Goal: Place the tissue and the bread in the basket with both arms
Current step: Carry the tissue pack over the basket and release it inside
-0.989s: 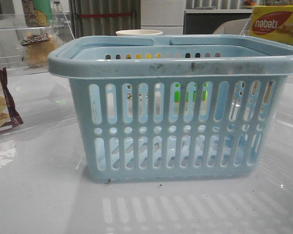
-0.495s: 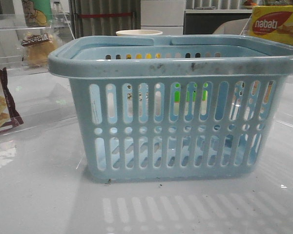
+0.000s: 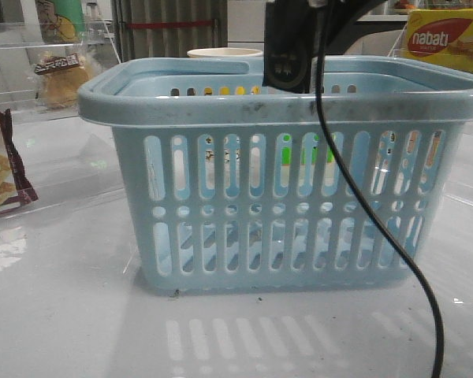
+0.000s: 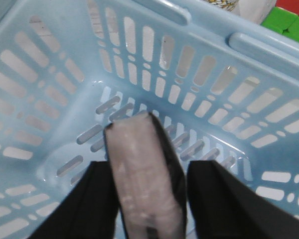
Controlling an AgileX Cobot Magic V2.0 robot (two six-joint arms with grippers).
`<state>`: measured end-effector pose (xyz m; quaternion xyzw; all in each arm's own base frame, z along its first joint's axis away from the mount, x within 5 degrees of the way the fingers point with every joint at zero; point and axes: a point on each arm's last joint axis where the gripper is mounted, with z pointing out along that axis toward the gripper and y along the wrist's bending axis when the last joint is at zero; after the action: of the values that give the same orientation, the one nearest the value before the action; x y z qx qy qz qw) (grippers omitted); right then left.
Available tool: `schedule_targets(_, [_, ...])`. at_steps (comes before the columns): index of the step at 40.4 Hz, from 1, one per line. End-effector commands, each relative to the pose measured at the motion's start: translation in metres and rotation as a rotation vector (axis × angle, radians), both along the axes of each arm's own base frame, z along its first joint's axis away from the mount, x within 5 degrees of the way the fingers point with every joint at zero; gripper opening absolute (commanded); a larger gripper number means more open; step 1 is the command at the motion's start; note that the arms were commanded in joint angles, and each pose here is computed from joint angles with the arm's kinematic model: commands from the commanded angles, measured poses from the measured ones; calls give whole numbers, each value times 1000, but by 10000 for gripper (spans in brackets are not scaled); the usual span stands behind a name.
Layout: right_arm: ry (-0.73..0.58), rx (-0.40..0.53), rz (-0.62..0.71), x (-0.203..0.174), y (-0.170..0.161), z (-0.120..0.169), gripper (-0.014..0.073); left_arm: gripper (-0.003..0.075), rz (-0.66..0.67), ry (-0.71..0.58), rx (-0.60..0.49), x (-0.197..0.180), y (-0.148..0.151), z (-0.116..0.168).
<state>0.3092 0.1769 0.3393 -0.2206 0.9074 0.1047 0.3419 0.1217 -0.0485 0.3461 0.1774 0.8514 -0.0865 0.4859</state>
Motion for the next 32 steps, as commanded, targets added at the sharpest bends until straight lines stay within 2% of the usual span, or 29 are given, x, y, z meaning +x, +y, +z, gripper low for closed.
schedule_targets(1, [-141, 69, 5, -1, -1, 28, 582, 507, -5, -95, -50, 2, -2, 16])
schedule_targets(9, [-216, 105, 9, -20, -11, 55, 593, 507, -5, -95, -50, 2, -2, 16])
schedule_targets(17, [-337, 136, 58, -73, -33, 75, 593, 507, -5, -95, -50, 2, -2, 16])
schedule_targets(29, [-398, 133, 60, -148, -81, 56, 593, 513, -3, -106, -41, 3, -2, 16])
schedule_targets(32, [-407, 138, 59, -163, -90, 49, 593, 539, -3, -104, -40, 5, -3, 16])
